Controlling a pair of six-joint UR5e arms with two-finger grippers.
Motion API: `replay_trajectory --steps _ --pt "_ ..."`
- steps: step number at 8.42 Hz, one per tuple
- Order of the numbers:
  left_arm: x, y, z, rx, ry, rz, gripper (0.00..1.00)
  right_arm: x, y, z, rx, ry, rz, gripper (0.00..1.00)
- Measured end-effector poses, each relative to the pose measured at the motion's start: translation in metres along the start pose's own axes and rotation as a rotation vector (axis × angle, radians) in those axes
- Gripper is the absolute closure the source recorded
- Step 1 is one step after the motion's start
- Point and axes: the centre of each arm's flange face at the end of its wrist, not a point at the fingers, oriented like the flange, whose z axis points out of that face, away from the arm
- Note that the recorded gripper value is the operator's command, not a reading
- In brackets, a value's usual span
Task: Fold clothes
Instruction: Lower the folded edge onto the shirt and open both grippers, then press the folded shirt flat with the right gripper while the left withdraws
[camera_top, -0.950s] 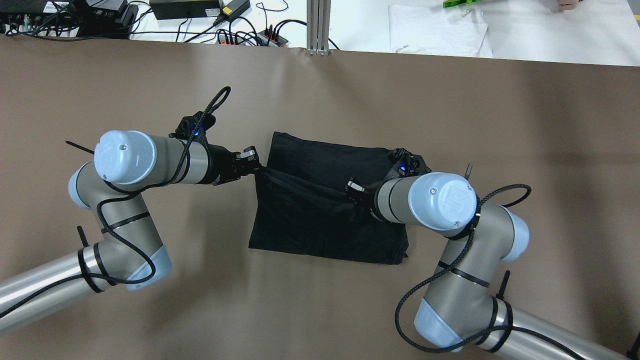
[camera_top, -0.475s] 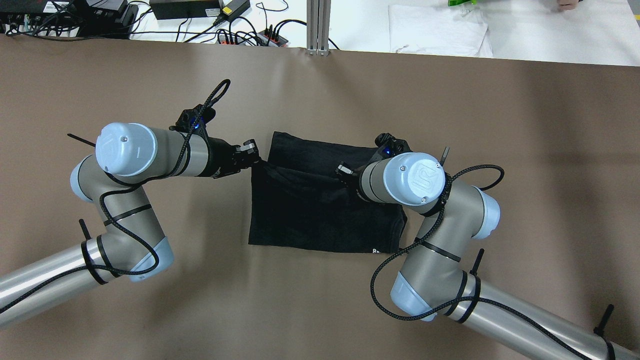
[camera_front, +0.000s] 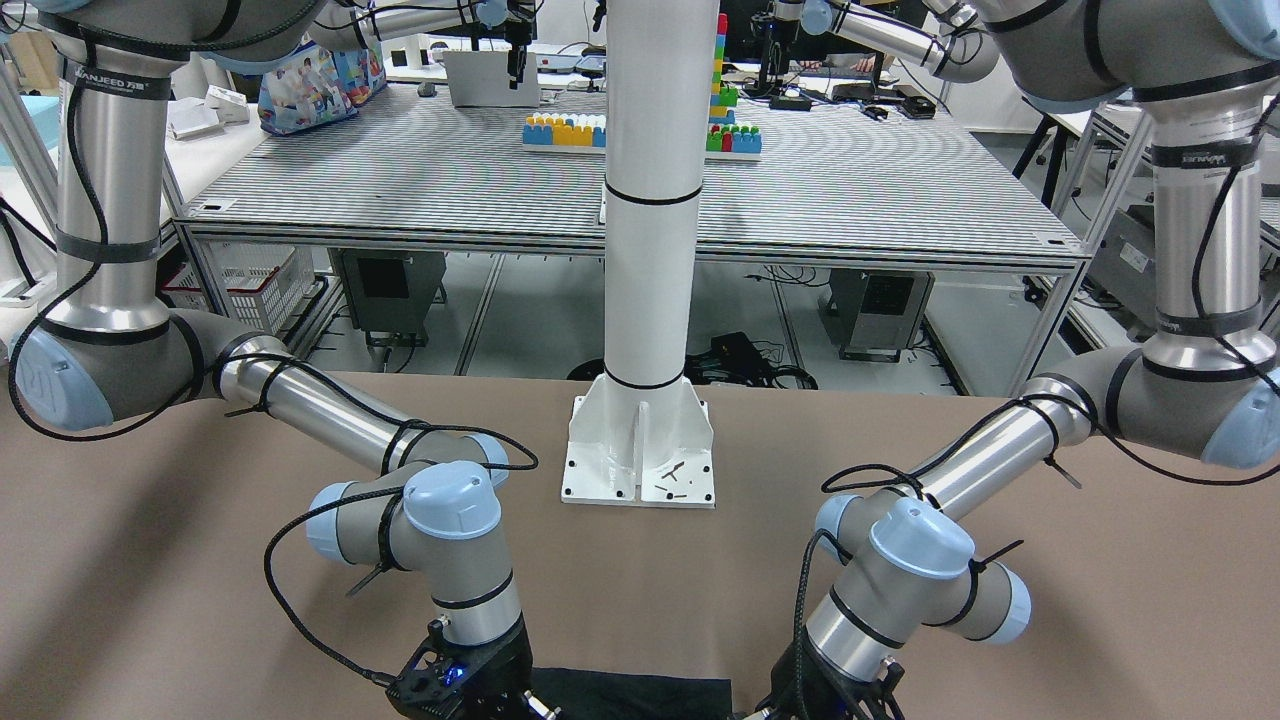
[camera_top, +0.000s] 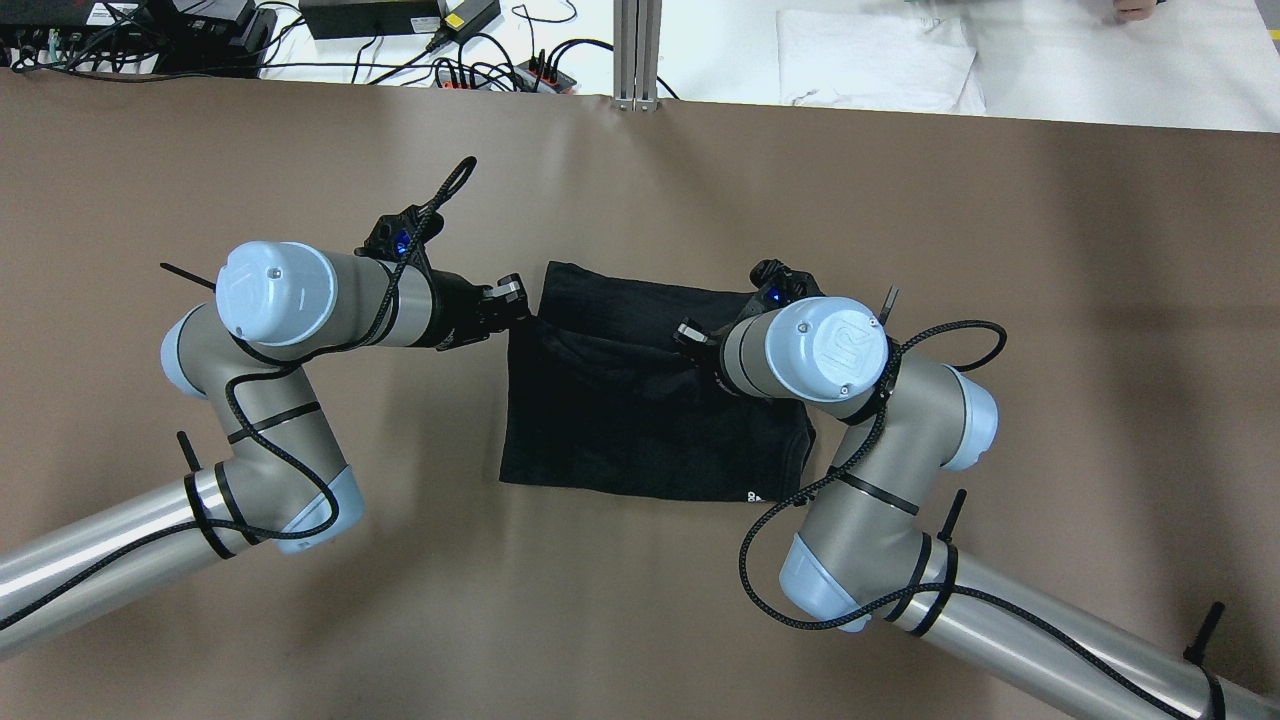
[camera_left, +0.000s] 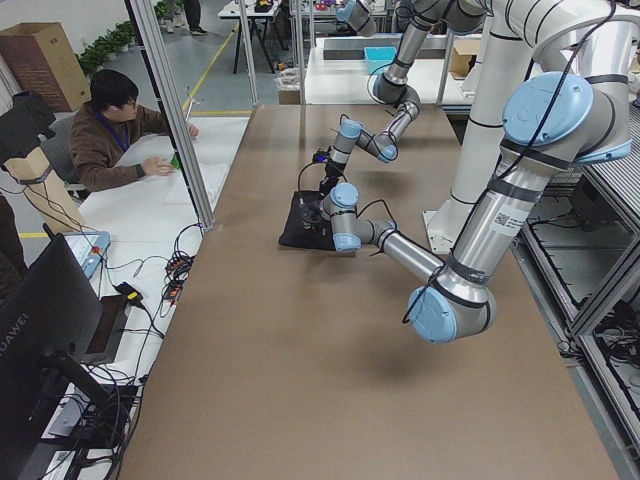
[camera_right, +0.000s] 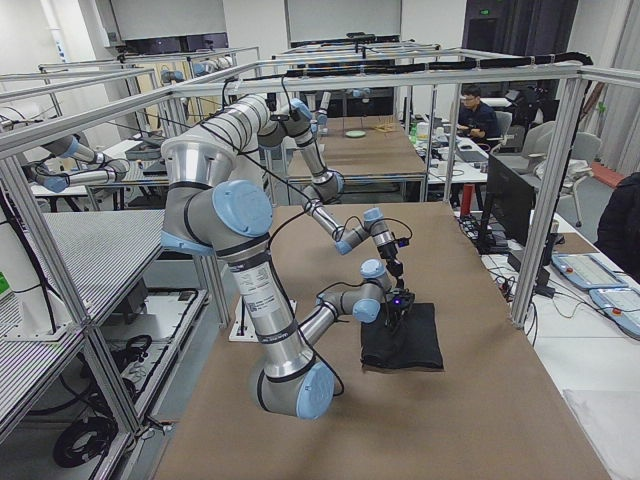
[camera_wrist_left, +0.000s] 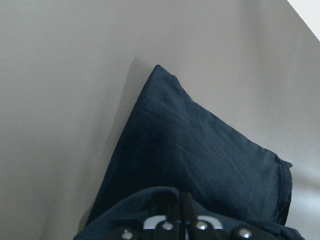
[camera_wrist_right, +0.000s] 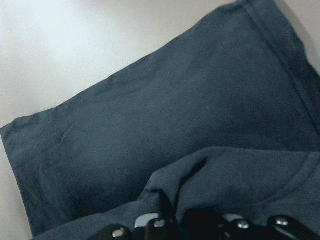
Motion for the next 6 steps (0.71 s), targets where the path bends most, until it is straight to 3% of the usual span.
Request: replay_trajectory --steps 2,4,6 --pt "0.003 -0.024 0.008 0.047 -0.018 0.029 0.00 -0.002 -0.001 -0.003 -0.009 -0.003 -0.011 0.06" --pt "-0.007 -0.081 -0.003 0.089 -0.053 0.066 0.00 -0.017 0.001 -0.013 -0.082 -0.009 -0.009 0.06" --pt "-0.020 -0.130 -0.021 0.092 -0.082 0.090 0.00 -0.047 0.032 -0.017 -0.134 0.037 -0.019 0.06"
